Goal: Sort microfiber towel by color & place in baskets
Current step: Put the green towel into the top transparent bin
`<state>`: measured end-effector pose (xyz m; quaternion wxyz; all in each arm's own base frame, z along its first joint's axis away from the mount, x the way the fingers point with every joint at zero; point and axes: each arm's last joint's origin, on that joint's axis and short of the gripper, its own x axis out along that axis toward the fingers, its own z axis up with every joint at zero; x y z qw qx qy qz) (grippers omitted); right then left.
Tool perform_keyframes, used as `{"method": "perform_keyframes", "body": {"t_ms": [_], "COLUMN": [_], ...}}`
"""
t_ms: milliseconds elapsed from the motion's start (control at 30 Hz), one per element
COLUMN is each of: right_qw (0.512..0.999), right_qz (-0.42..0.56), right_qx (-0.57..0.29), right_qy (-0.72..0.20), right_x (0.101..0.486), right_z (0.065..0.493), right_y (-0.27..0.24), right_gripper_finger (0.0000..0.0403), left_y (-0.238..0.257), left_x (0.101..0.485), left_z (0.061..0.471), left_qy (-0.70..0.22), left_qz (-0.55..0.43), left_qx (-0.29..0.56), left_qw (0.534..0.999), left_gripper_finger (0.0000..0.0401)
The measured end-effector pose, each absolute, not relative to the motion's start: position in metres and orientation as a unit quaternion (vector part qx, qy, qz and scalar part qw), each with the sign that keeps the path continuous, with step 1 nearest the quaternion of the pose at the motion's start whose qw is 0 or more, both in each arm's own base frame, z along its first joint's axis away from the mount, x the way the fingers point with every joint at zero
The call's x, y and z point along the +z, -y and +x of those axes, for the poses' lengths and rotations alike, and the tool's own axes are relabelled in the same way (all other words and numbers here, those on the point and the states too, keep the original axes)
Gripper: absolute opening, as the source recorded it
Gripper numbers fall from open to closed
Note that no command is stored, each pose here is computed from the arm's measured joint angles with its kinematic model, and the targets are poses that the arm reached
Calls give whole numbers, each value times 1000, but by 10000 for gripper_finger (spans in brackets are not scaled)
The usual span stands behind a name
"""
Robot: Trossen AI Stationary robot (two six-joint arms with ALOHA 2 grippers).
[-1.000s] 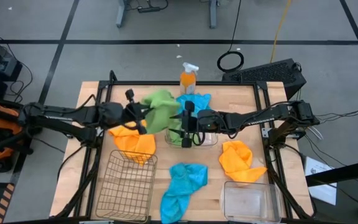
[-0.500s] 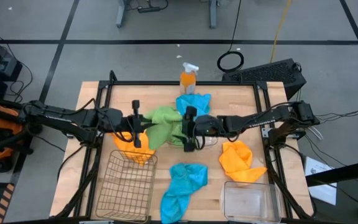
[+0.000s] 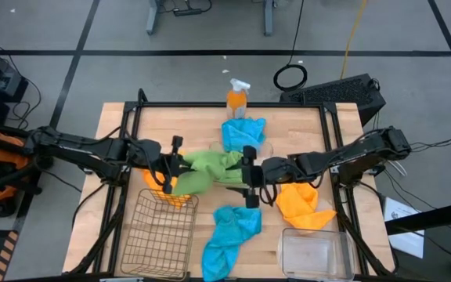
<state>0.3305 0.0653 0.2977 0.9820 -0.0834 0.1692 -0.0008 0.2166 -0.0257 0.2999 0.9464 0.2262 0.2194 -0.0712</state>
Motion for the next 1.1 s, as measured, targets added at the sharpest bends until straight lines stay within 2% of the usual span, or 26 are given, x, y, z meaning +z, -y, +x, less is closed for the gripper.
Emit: {"method": "perform_keyframes", "body": {"t_ms": [167,433,500,733,833,900,1000,1100], "right_qw": [991,991,992,989,987,987,986,986], "right_qz": [-45,-21,-17,-48,-49,-52,-58,-59], "right_qx": [24,14,33,100,115,117,118,119], "right_qy": [-125,-133,-122,-99,-101,-100,-102,-101], "right_x": [296,271,266,246,240,239,239,239], "right_z": [347,369,375,390,393,393,393,393], "right_y": [-49,-22,-20,-11,-9,-9,-9,-9], "right_gripper_finger": [281,365,377,378,361,332,263,172], "left_y": [27,28,29,31,32,32,32,32], "left_x": [295,291,291,295,296,297,298,300], "left_z": [224,232,232,234,234,234,235,236], "left_qy": [-220,-217,-216,-182,-175,-172,-166,-151], "left_qz": [231,270,276,272,274,280,287,290], "left_qx": [-85,-95,-96,-129,-133,-133,-133,-129], "left_qw": [944,933,932,936,936,935,934,936], "left_gripper_finger": [7,8,8,8,8,8,8,8]}}
